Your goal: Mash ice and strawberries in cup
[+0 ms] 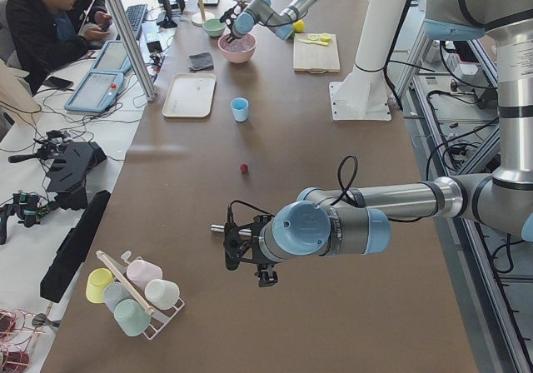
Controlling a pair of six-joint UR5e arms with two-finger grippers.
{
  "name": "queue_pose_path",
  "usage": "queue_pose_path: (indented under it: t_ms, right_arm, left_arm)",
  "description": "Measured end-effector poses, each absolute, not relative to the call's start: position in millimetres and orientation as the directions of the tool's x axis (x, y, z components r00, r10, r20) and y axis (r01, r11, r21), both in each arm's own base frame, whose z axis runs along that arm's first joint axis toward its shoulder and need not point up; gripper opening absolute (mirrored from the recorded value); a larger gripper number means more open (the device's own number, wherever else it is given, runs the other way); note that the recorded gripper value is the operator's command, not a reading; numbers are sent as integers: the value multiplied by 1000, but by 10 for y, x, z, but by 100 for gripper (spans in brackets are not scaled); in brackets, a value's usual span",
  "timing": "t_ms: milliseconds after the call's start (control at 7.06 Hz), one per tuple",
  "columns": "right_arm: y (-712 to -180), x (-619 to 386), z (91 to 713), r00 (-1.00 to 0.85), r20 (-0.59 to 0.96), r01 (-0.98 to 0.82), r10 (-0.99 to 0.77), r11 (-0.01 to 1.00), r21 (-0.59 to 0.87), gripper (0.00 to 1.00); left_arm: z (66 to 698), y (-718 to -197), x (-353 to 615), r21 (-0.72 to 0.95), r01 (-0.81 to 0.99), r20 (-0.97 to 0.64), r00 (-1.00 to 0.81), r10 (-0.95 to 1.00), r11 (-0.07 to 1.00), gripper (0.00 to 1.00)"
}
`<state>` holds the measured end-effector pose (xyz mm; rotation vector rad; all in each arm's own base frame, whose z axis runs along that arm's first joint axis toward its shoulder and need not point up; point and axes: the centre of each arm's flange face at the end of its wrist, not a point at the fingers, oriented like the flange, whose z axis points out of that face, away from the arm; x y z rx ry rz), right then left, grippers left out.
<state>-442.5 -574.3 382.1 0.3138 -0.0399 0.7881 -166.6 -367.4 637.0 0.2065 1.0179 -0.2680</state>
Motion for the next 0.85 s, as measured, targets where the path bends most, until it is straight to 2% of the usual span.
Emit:
queue_pose_path:
  t_ms: [567,850]
  right_arm:
    - [-5726,-4318,3950,695,149,-714,704,649,262,19]
    - [-5704,-4354,3928,695,155,-714,702,649,261,15]
  left_arm:
    - [6329,-3718,-1674,55,314,-858,500,-115,948,99]
    - [6332,-3713,-1672,54,314,-858,500,-116,948,99]
